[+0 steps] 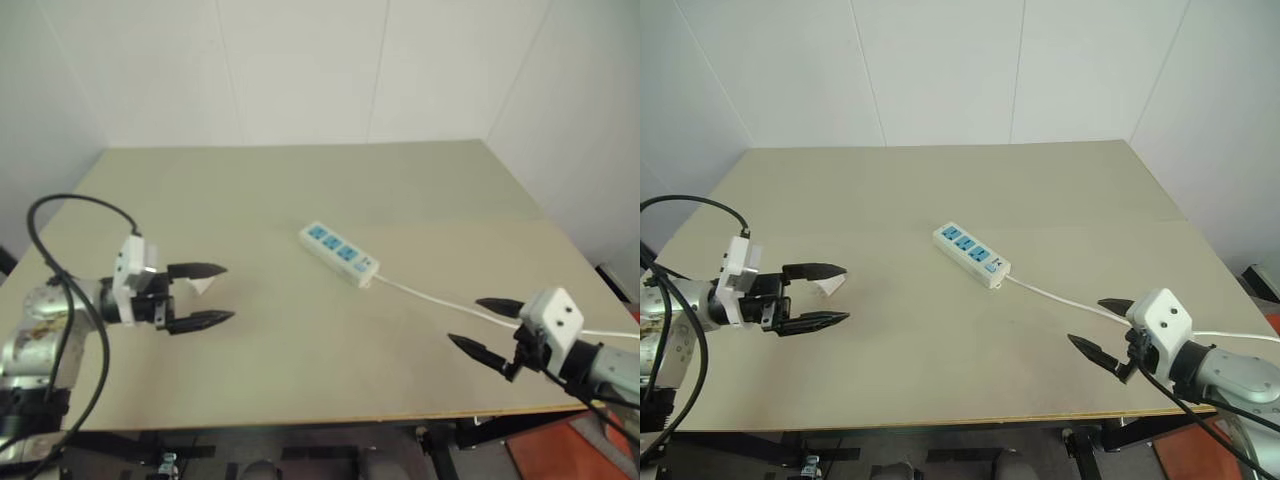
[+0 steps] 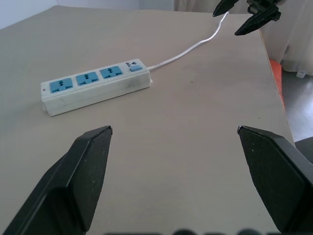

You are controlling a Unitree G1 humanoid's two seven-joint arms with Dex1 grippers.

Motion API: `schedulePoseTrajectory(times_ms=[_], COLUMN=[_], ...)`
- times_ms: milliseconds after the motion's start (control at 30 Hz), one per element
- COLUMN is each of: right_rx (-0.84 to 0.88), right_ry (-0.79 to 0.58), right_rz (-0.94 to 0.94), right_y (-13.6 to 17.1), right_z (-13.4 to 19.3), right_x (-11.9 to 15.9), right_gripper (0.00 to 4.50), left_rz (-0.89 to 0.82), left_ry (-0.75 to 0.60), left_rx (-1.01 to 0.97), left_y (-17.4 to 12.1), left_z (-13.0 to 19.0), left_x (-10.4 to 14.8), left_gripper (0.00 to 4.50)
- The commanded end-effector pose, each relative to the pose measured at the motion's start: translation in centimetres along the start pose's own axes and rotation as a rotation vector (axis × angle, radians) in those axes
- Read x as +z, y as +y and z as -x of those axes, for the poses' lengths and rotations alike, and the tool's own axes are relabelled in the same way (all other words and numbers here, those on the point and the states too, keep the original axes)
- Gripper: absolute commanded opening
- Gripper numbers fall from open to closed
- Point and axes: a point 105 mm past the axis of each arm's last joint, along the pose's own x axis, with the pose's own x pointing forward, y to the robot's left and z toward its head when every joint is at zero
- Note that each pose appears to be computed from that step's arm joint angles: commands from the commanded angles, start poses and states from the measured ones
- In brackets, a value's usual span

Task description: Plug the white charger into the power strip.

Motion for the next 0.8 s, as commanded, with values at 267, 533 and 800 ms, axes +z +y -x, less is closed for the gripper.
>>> schedulePoseTrajectory(times_ms=[267, 533, 800], right_rx=[-0.026, -0.069, 0.102], right_ry=[-0.025, -0.112, -0.191], right_rz=[0.02, 0.015, 0.003], right_y=[-0.7, -1.5, -1.8], right_z=[0.1, -1.4, -7.6], right_x=[0.9, 2.1, 2.4], right_gripper=[4.5, 4.5, 4.5], left_rz=[-0.051, -0.071, -0.085], left_ry=[-0.054, -0.091, -0.098], left_rx=[0.018, 0.028, 0.031], left_y=[0.5, 0.4, 0.6], left_z=[-0.2, -0.4, -1.3], left_x=[2.2, 2.7, 3.0], left_gripper=[4.48, 4.48, 4.48])
